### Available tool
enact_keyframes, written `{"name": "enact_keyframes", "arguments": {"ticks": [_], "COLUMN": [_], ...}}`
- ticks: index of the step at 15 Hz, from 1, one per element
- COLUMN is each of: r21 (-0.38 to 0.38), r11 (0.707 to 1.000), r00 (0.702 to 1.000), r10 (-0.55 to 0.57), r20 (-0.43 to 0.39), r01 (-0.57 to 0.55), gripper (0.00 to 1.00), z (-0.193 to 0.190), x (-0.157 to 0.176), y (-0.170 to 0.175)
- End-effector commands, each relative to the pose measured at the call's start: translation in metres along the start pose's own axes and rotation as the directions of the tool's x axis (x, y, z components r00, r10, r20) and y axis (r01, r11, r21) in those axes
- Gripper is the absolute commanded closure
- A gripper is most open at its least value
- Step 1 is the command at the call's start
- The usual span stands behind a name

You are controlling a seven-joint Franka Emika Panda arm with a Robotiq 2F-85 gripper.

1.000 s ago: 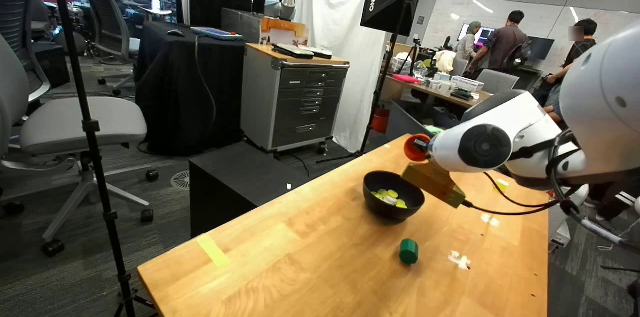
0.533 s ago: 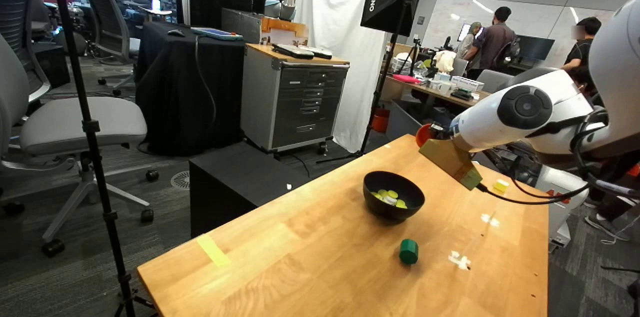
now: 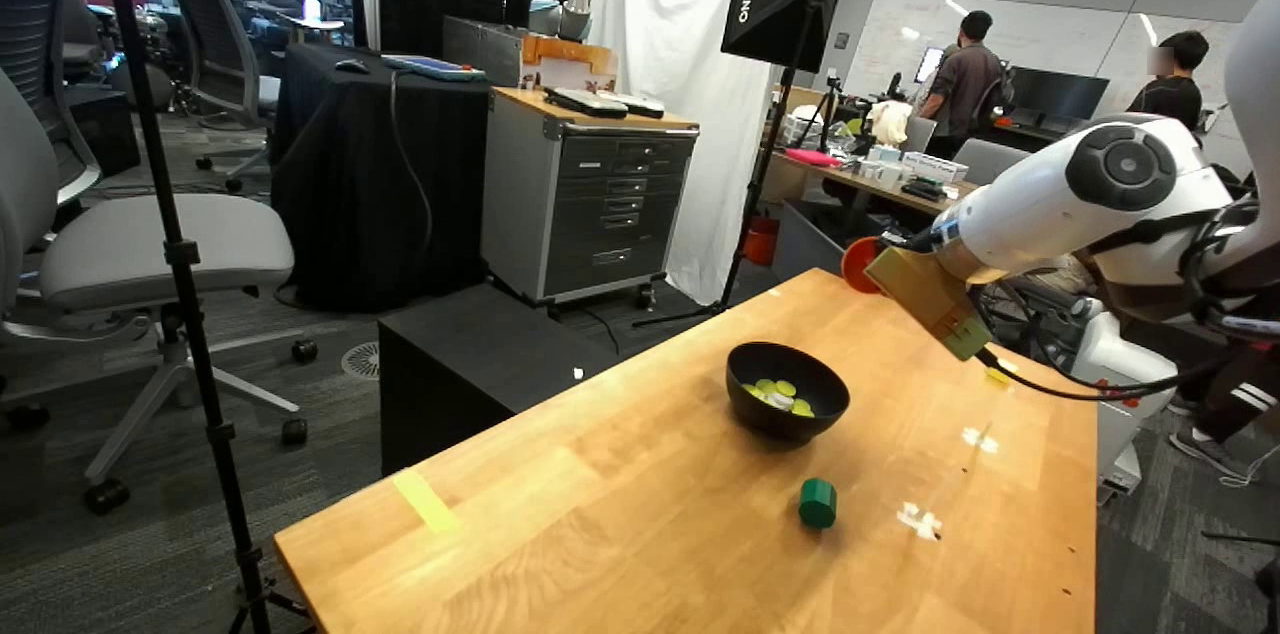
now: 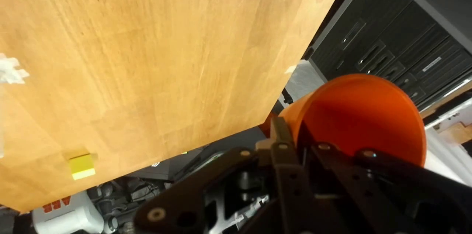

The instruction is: Move the objects from the orange cup to the black bowl

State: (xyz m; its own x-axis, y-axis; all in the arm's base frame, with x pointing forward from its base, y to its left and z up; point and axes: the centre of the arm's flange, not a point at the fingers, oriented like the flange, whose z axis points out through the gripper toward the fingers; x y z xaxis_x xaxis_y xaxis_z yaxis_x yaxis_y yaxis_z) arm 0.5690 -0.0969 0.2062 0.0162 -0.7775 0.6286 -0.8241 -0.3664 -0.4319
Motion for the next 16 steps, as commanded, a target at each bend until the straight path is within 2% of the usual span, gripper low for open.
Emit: {"name": "enact_keyframes", "arguments": {"ticks": [1, 7, 10, 16], "r21": [0.037, 0.068, 0.068, 0.073], "r11": [0.999, 0.995, 0.996, 0.996], "r00": [0.995, 0.979, 0.973, 0.931], "r10": [0.025, 0.054, 0.036, 0.028], "r20": [0.094, 0.197, 0.227, 0.364], "r01": [-0.029, -0.069, -0.053, -0.058], "gripper": [0.95, 0.96, 0.96, 0.95], "z": [-0.023, -0.036, -0.037, -0.044], "x": [0.019, 0.033, 0.038, 0.055], "y": [0.002, 0.010, 0.016, 0.032]}}
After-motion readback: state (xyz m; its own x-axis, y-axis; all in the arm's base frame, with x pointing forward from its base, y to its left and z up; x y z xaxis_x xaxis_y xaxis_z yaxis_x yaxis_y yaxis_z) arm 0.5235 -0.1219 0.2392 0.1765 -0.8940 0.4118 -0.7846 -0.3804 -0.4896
